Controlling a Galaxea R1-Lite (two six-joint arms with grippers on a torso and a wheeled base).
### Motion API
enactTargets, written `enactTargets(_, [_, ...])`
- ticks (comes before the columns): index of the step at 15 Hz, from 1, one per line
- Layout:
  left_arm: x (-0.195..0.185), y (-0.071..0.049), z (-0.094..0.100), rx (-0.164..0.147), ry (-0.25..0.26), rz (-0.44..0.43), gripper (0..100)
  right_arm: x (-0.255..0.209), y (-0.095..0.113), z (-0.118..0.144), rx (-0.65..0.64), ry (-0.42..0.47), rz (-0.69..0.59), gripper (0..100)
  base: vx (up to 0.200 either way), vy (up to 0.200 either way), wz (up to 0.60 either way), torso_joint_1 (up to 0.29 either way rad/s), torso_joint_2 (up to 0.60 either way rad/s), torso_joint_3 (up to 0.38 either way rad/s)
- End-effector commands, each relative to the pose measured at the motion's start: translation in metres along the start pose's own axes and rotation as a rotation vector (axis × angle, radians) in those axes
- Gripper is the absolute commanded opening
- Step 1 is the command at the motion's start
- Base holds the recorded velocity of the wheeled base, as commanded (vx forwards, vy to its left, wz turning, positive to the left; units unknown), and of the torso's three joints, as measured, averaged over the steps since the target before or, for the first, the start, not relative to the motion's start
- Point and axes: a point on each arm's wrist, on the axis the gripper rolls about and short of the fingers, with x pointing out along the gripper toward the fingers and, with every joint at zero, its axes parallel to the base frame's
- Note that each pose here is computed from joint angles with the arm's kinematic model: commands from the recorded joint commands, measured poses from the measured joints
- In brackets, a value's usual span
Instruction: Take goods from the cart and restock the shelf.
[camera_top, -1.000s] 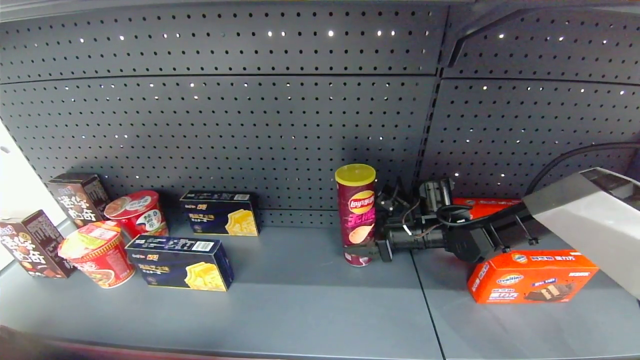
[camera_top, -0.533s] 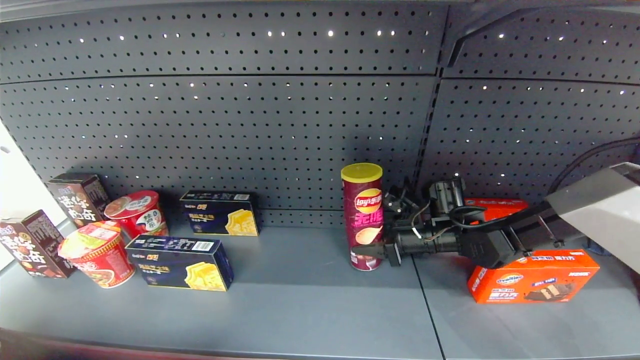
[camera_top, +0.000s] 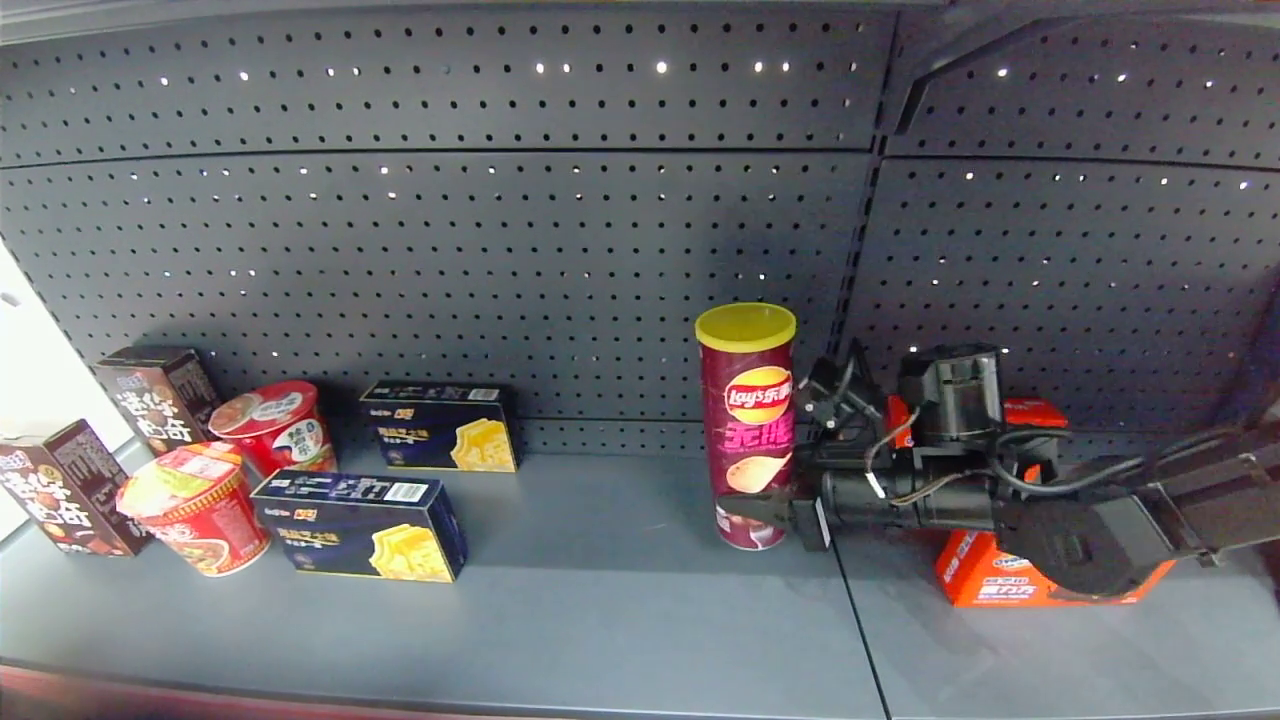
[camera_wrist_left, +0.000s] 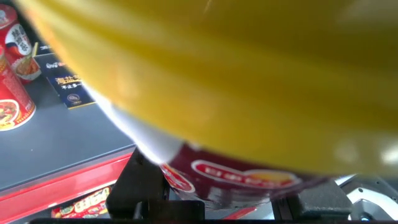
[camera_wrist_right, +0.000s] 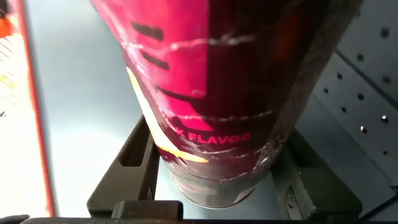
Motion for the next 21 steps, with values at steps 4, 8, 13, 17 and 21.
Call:
enactTargets(4, [-0.001, 0.0, 0.0, 0.001, -0.003, 0.007, 0, -0.032, 0.061, 0.012, 0.054, -0.131, -0.016, 0, 0.0, 0.0, 0.0, 0.0, 0.0, 0.0])
enactTargets(8, [-0.001, 0.0, -0.001, 0.0, -0.002, 0.026, 0, -0.041, 0.072, -0.017, 0.059, -0.127, -0.01, 0, 0.0, 0.0, 0.0, 0.0, 0.0, 0.0])
enactTargets(13, [0.001, 0.001, -0.006, -0.005, 0.014, 0.032, 0, -0.047, 0.085, -0.052, 0.068, -0.088, 0.007, 0, 0.0, 0.0, 0.0, 0.0, 0.0, 0.0])
enactTargets(17, [0.0, 0.001, -0.009, -0.005, 0.017, 0.04, 0, -0.035, 0.083, -0.066, 0.071, -0.08, -0.009, 0, 0.0, 0.0, 0.0, 0.0, 0.0, 0.0])
enactTargets(21, [0.0, 0.001, -0.008, -0.005, 0.015, 0.042, 0, -0.024, 0.083, -0.074, 0.074, -0.07, -0.022, 0, 0.0, 0.0, 0.0, 0.0, 0.0, 0.0])
